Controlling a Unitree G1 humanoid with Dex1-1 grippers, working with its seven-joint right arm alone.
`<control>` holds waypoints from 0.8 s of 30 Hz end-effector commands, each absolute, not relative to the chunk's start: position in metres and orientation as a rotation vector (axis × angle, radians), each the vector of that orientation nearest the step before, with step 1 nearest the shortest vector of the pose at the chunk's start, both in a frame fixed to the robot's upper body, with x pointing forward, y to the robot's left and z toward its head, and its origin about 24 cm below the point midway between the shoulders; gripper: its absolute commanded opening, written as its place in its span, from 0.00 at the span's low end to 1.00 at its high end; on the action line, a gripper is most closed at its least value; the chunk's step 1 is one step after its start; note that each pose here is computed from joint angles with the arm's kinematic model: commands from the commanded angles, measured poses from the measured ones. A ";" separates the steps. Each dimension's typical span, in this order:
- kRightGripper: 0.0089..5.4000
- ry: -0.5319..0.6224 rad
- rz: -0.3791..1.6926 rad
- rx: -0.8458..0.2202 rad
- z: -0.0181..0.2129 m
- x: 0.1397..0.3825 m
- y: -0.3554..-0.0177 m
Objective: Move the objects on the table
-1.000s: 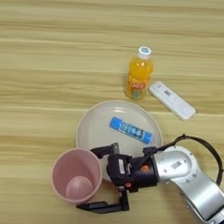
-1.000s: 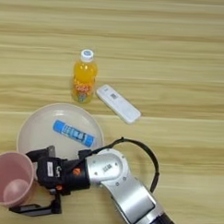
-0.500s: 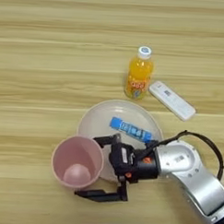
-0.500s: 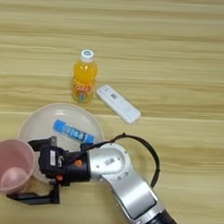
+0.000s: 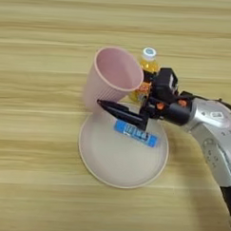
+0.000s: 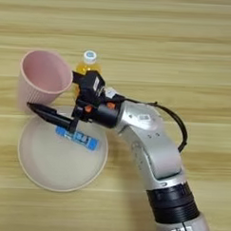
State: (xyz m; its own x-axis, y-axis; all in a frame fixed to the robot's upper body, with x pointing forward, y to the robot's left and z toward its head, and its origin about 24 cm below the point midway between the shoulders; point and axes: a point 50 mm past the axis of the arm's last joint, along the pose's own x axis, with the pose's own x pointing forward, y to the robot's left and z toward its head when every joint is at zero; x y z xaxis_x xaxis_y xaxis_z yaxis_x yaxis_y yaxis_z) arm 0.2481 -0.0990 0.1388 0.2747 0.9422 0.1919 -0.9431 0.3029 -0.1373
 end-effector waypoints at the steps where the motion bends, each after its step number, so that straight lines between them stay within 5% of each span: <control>1: 0.79 -0.332 1.256 -0.039 0.164 0.254 -0.110; 24: 0.79 -0.027 1.429 -0.211 0.095 0.238 -0.124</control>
